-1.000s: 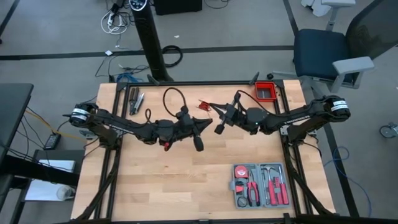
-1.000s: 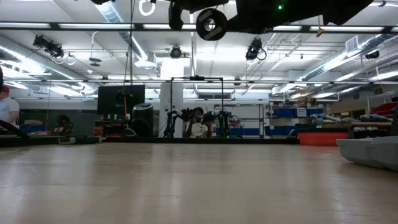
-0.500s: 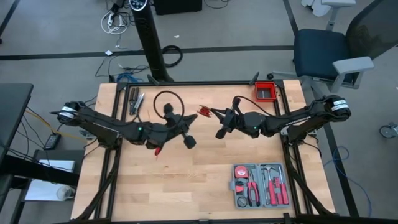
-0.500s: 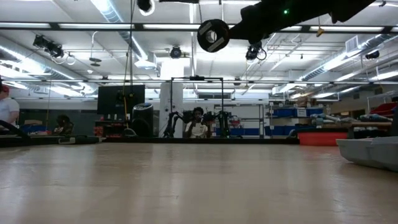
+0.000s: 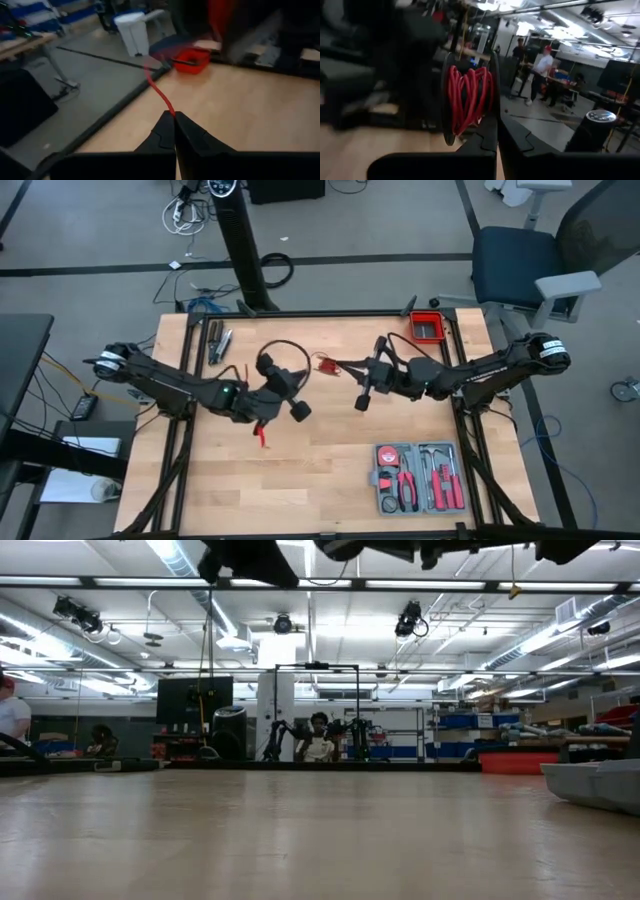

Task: Coil cords
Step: Uncoil the wire

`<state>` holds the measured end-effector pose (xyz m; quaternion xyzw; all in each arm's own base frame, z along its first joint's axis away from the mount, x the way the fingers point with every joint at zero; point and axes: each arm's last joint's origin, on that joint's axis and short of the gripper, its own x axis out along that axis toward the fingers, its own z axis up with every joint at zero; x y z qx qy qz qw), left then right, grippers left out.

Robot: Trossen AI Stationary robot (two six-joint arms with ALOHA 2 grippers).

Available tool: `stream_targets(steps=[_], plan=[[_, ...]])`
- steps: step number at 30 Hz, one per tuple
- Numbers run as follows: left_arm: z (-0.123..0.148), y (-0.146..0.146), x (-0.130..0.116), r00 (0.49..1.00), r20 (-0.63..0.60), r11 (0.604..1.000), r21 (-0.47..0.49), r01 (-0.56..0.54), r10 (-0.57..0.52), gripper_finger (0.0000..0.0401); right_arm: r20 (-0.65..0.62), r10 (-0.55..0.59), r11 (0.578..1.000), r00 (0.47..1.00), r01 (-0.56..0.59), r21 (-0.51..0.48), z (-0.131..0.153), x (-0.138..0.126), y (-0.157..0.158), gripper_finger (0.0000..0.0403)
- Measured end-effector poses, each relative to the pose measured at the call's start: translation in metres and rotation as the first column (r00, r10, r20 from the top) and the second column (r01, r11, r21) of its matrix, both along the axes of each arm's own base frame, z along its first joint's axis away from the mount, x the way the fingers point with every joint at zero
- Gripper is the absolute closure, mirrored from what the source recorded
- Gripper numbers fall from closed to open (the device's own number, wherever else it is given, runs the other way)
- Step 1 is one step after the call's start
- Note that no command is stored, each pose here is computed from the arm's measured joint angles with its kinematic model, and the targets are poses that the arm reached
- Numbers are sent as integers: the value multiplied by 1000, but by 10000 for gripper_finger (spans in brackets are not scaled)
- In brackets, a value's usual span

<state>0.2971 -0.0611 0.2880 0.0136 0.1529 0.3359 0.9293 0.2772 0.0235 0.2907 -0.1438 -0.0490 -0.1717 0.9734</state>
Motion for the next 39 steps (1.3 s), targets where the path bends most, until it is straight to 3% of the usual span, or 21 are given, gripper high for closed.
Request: stream_targets(steps=[6,12,18,22,28,33,39], plan=[[-22,-12,24,982,20,976,-113,187,-186,401,50,-104,994,993,103,23,5,-1,-13,403],[-21,-21,37,913,143,895,-185,405,-383,401,-43,-207,978,977,209,29,-5,0,-29,403],[0,-25,35,850,231,860,-88,503,-473,401,-159,-234,971,959,238,8,-16,1,-36,403],[19,-19,23,872,241,898,-6,440,-426,401,-233,-235,971,944,237,-17,-23,0,-36,403],[36,-13,1,962,164,972,118,201,-219,401,-294,-194,981,936,194,-31,-25,-5,-29,403],[28,-10,-8,999,41,982,189,6,-14,401,-275,-88,996,958,86,-20,-10,-20,-16,402],[10,-4,-10,998,-53,989,144,-25,33,401,-140,17,1000,990,-15,13,20,-43,-7,401]])
